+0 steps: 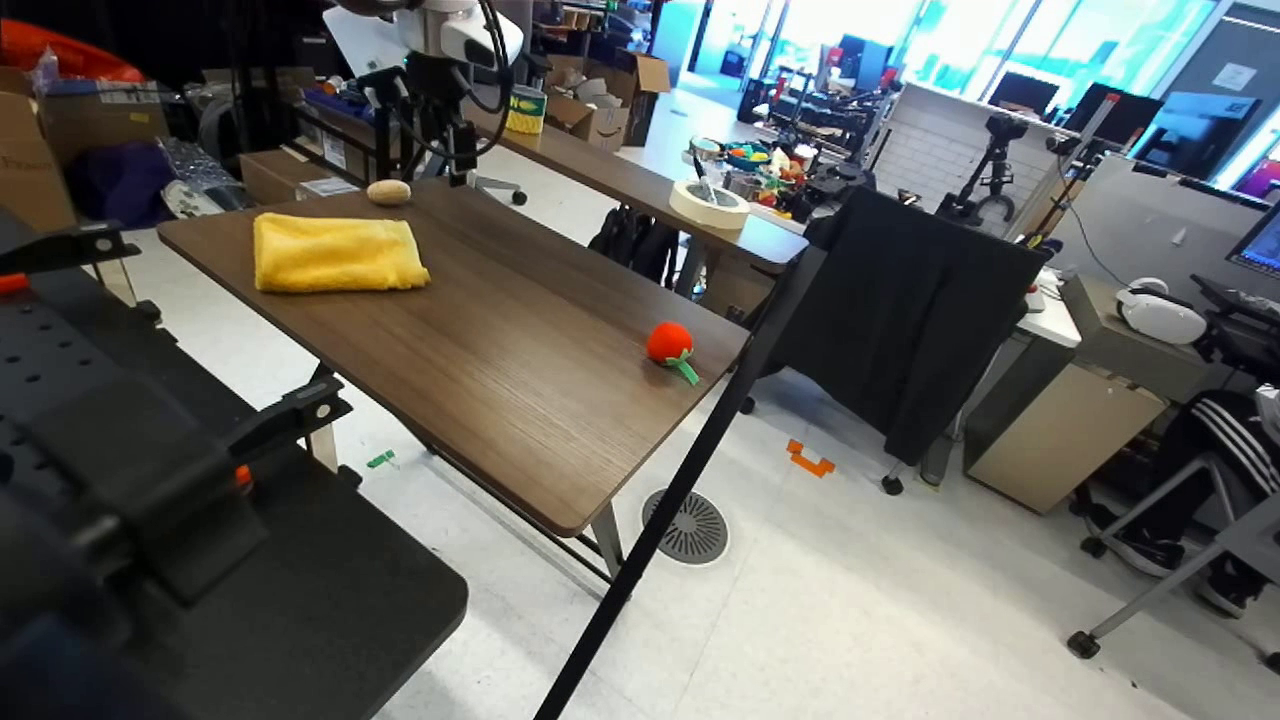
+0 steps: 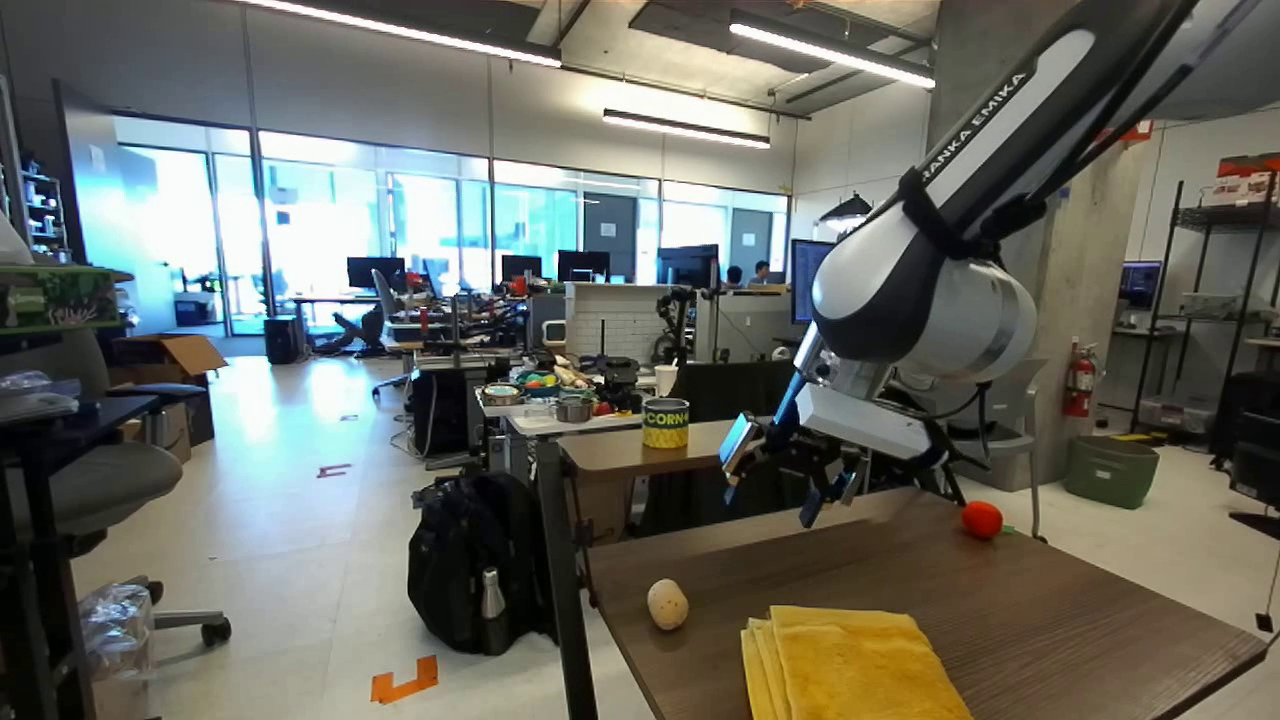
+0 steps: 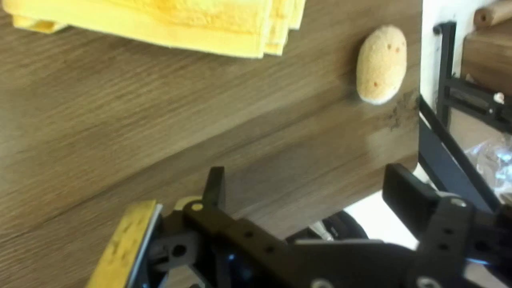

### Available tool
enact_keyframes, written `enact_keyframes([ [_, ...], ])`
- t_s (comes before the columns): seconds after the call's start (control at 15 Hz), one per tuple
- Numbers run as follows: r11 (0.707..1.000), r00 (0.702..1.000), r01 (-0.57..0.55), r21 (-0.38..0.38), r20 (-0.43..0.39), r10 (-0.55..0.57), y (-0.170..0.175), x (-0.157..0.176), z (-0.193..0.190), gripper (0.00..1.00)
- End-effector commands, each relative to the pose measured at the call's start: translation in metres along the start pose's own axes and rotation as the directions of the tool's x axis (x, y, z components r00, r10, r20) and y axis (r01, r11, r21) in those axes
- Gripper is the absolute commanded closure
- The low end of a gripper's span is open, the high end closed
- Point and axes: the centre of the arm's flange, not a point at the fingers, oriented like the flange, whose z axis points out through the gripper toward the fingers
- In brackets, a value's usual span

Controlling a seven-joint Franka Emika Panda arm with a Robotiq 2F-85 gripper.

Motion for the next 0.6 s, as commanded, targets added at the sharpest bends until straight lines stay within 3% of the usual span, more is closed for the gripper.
enact_keyframes([
  [0.0,0.987,0.981,0.143,0.069,0.12,-0.15,0.024,-0.002,0.006,0.0],
  [0.13,0.967,0.956,0.227,0.114,0.165,-0.244,0.022,0.01,0.009,0.0],
  [0.33,0.93,0.895,0.33,0.161,0.261,-0.363,0.008,0.018,0.013,0.0],
  [0.4,0.955,0.931,0.271,0.122,0.217,-0.292,0.023,0.003,0.007,0.0],
  [0.53,0.953,0.927,0.277,0.126,0.225,-0.3,0.022,0.005,0.007,0.0],
])
